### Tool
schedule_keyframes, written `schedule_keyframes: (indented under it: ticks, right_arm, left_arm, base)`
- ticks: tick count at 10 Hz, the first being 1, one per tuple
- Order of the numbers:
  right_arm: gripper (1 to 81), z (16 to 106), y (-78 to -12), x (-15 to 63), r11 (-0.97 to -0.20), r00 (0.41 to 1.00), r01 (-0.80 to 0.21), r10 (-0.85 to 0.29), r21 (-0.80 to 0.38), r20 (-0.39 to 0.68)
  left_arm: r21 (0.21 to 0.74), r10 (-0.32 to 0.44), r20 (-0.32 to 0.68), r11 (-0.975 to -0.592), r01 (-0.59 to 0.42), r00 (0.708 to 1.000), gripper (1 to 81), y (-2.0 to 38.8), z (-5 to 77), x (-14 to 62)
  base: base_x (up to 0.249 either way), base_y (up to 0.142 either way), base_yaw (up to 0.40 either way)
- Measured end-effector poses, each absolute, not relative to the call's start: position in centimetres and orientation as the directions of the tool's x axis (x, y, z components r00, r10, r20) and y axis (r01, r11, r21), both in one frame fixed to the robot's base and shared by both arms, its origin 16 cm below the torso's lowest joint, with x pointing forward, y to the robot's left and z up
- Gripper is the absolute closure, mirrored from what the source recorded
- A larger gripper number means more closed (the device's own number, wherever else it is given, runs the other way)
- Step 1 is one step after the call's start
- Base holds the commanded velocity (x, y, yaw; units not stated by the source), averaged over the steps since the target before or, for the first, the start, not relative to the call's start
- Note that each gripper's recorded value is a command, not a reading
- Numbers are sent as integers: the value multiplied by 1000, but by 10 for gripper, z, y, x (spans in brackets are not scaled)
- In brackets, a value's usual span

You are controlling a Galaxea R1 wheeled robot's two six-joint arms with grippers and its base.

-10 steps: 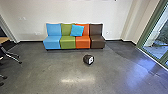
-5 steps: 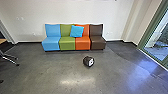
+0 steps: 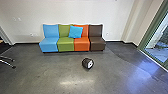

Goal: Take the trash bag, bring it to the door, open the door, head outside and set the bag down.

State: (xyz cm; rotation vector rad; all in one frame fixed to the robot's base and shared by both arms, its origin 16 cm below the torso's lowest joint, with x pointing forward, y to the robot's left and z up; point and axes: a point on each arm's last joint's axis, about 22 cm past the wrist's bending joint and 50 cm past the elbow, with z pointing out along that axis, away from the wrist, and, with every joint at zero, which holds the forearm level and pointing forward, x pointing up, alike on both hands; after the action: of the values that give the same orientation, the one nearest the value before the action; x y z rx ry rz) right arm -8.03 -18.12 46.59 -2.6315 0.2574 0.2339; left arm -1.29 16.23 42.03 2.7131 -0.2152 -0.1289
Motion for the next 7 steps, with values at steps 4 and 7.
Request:
schedule_keyframes:
  ticks: [4, 7]
  right_arm:
    - [10, 466, -181, -81, -866, 967, -223, -140, -448, -211]
    - [10, 465, -185, -86, -871, 966, -224, -141, -438, -215]
  left_arm:
    - [410, -169, -59, -903, -131, 984, 10, 163, 420, -13]
    - [409, -170, -62, -903, -131, 983, 10, 163, 420, -14]
  base:
    - [161, -83, 0]
    - [162, -80, 0]
